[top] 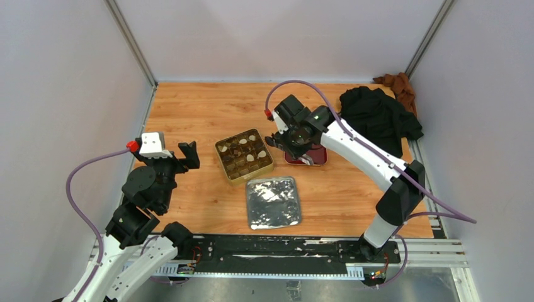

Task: Pack the chocolate
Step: Pick up the fake chocolate from the plate, then place the fake chocolate in the packing box.

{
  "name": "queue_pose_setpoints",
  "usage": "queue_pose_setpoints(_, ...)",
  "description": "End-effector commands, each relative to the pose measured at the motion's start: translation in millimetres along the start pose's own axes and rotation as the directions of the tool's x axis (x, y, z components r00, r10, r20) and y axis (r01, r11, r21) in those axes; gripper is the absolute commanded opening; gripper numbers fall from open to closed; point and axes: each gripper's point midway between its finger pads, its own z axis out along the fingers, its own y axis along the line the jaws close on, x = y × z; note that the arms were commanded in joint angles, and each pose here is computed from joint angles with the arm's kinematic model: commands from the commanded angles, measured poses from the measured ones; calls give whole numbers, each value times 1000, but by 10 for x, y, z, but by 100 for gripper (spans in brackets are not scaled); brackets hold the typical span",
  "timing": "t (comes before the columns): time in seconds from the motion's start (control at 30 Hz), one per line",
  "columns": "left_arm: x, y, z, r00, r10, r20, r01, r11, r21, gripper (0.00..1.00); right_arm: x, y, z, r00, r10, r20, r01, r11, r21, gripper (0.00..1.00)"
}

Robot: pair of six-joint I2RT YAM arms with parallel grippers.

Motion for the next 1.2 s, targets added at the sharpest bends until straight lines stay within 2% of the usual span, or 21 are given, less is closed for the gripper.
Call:
queue_pose_setpoints(0.0, -22, 20, -3, 1000, -11, 18, 11, 1000, -7, 100, -122, 206, -29, 999, -30, 11, 31, 999, -30, 19)
queue_pose_setpoints(0.57, -31, 25, -14, 1000, -14, 22, 14, 1000, -6, 100, -383, 854, 149, 988, -156, 22, 157, 977, -143, 19)
queue_pose_setpoints(1.17, -31, 24, -14, 1000, -14, 22, 14, 1000, -5, 100, -318, 1061, 414, 979, -198, -41, 187, 965, -183, 20)
